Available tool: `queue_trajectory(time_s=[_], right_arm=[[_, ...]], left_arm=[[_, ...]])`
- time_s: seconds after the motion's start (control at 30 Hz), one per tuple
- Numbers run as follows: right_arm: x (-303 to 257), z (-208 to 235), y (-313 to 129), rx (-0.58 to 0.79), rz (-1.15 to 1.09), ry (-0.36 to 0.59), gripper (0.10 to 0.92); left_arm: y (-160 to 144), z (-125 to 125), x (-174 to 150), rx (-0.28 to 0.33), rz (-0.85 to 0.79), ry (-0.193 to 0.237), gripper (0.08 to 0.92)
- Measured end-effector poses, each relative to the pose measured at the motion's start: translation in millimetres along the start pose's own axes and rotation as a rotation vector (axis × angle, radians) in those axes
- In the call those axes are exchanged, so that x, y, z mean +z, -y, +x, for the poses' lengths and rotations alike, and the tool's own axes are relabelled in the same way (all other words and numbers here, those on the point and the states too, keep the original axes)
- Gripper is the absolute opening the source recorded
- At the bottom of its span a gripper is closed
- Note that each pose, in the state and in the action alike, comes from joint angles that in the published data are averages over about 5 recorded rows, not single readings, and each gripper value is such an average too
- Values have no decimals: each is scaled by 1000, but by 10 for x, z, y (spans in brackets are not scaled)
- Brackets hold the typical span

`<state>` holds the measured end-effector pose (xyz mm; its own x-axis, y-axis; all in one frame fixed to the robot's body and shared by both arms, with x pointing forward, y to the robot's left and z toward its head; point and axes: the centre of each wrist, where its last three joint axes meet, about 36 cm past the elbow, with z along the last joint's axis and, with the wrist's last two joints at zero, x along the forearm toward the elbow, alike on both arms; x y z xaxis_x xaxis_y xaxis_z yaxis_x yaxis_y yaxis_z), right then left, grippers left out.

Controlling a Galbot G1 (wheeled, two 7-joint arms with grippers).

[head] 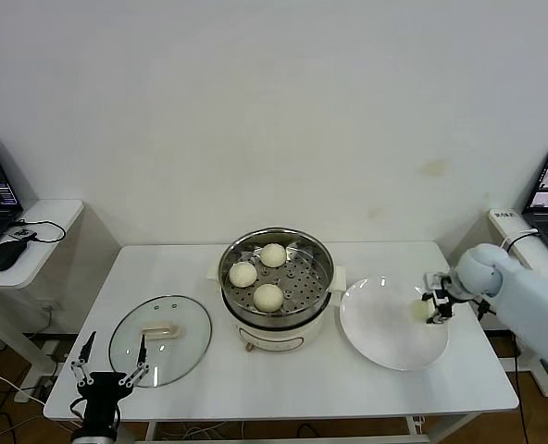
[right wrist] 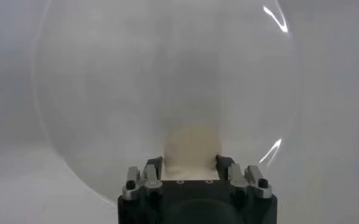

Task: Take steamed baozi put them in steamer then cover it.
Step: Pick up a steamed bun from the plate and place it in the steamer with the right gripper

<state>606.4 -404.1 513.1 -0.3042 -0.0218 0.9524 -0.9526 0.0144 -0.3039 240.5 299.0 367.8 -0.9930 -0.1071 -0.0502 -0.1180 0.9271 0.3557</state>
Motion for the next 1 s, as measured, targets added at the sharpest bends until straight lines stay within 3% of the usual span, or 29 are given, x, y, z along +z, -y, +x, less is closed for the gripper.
queue_trajectory(time_s=[0.27,0.57,0.77,1.0], right_arm=[[-396,743,294,79,18,102,575],[-1276,1386,637,125,61,230,577],[-1936,1496,761,106,80,294,585],[-2580,1301,796,64,82,301,585]], left_arm=[[34,-17,-19,9,7,8,823],[43,-17,-46,11,13,15,823],[47,-8,-48,2,19,15,823],[12,-2,-44,-7,21,15,823]])
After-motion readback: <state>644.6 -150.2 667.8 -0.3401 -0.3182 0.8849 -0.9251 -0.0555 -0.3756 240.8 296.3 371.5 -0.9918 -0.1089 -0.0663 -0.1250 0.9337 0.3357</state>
